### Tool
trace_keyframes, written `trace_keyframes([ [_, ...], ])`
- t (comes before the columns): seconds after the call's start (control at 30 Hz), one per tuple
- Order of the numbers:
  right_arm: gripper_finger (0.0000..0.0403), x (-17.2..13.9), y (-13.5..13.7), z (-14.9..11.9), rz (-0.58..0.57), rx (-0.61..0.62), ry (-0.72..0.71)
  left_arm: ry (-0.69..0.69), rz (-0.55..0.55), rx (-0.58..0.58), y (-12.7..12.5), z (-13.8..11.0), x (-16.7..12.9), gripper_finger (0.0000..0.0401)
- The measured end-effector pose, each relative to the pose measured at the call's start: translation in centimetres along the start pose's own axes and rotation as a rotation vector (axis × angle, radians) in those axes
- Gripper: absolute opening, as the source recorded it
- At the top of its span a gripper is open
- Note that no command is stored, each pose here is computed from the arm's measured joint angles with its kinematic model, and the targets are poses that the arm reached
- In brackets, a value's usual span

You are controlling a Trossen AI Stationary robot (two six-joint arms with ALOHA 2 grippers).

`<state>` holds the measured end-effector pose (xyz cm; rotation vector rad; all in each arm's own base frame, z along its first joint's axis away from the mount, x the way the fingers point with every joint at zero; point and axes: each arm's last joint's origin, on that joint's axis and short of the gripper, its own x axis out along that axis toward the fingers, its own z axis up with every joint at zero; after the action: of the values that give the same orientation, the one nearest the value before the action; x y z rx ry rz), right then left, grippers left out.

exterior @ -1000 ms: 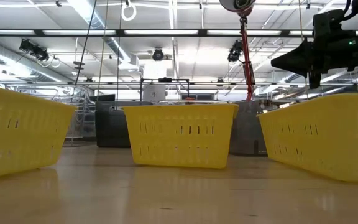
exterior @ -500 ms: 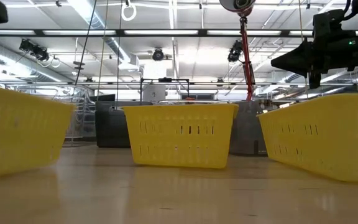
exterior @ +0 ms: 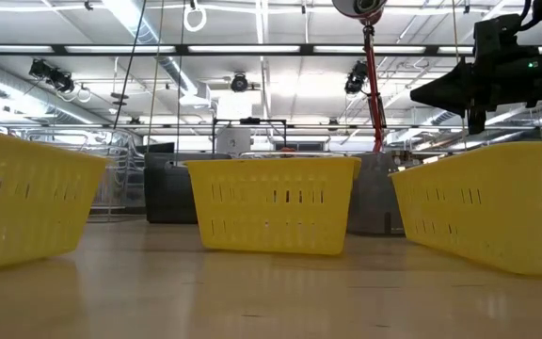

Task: Stack baskets by color
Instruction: Stack the left yellow bin on top of the middle yellow bin

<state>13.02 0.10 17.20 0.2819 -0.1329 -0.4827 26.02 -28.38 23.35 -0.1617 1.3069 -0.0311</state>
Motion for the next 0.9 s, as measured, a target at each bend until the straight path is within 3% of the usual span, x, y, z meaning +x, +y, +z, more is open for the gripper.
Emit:
trace_keyframes([
  [0.17,0.0013,0.0,0.0,0.0,0.0,0.0,0.0,-0.084,-0.066,-0.02,-1.6,-0.1,0.5,0.019],
  [0.3,0.0013,0.0,0.0,0.0,0.0,0.0,0.0,-0.064,-0.014,-0.038,-2.0,-0.8,2.0,0.019],
  [0.6,0.0013,0.0,0.0,0.0,0.0,-0.001,0.001,0.002,0.079,0.049,-2.3,-1.7,6.0,0.0181],
  [0.73,0.0013,0.0,0.0,0.0,-0.001,-0.001,0.001,0.039,0.087,0.092,-2.2,-1.8,6.7,0.0149],
  [0.9,0.0013,0.0,0.0,0.0,-0.001,-0.001,0.001,0.059,0.109,0.12,-1.8,-1.7,6.6,0.0073],
])
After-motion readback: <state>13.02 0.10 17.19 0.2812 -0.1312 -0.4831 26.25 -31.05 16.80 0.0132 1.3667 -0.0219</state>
